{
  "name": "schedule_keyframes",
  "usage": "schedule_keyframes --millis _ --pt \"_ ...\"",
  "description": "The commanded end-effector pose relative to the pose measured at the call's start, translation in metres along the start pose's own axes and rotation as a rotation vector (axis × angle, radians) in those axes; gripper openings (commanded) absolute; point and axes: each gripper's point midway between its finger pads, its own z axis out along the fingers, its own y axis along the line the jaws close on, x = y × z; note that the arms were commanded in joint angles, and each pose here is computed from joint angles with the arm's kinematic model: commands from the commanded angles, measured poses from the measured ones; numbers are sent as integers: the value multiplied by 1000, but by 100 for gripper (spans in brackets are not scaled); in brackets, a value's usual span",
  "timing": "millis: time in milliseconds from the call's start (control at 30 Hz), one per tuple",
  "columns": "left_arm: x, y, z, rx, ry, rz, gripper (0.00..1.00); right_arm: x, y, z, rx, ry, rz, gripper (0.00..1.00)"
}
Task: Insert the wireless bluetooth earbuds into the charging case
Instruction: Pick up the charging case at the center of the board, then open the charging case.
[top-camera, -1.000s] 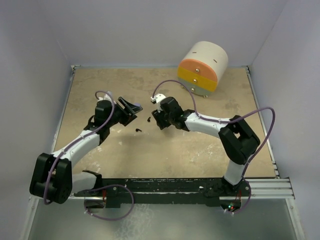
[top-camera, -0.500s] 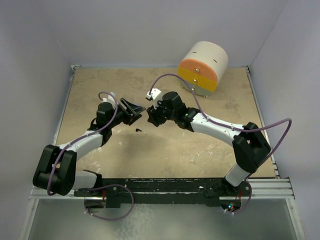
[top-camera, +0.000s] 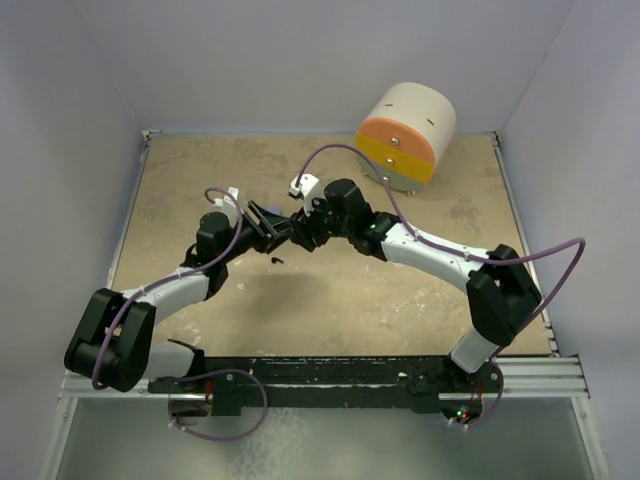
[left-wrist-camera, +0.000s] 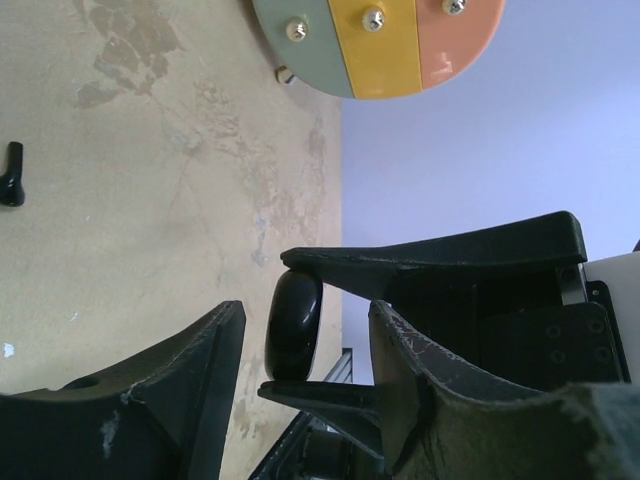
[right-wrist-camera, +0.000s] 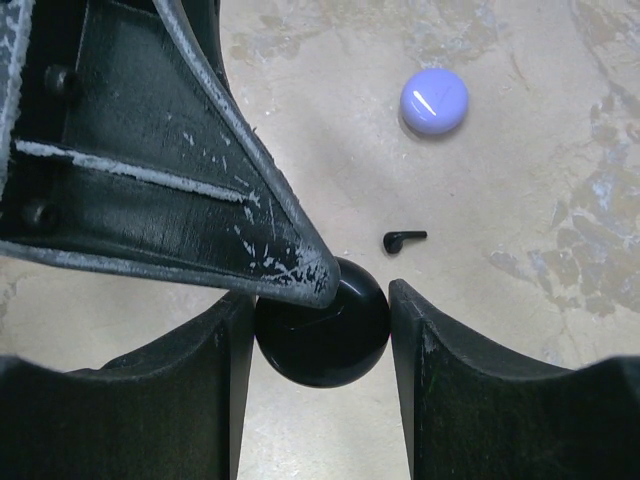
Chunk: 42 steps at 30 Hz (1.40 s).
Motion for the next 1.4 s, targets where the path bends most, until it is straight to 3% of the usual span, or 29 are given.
schedule_keyframes --millis 0,233,833,933,1033,1167,1367 --pt "1 -25 -5 97 -2 32 50 -37 3 -5 -22 -92 -34 19" --pt "4 -24 -7 98 7 36 45 -45 5 -6 -34 -112 -38 19" --pt "8 -31 -8 127 13 56 9 -47 10 2 -76 -119 -48 20" --pt "7 -33 -8 129 5 59 0 -46 10 4 -75 -112 -36 31" --pt "4 -34 -8 127 -8 54 0 -47 11 1 -78 -118 -23 50" --pt "2 -34 -7 120 -20 50 0 -50 12 -4 -75 -134 -6 64" --pt "-2 -34 -4 107 -32 45 0 -66 13 -19 -66 -179 6 74"
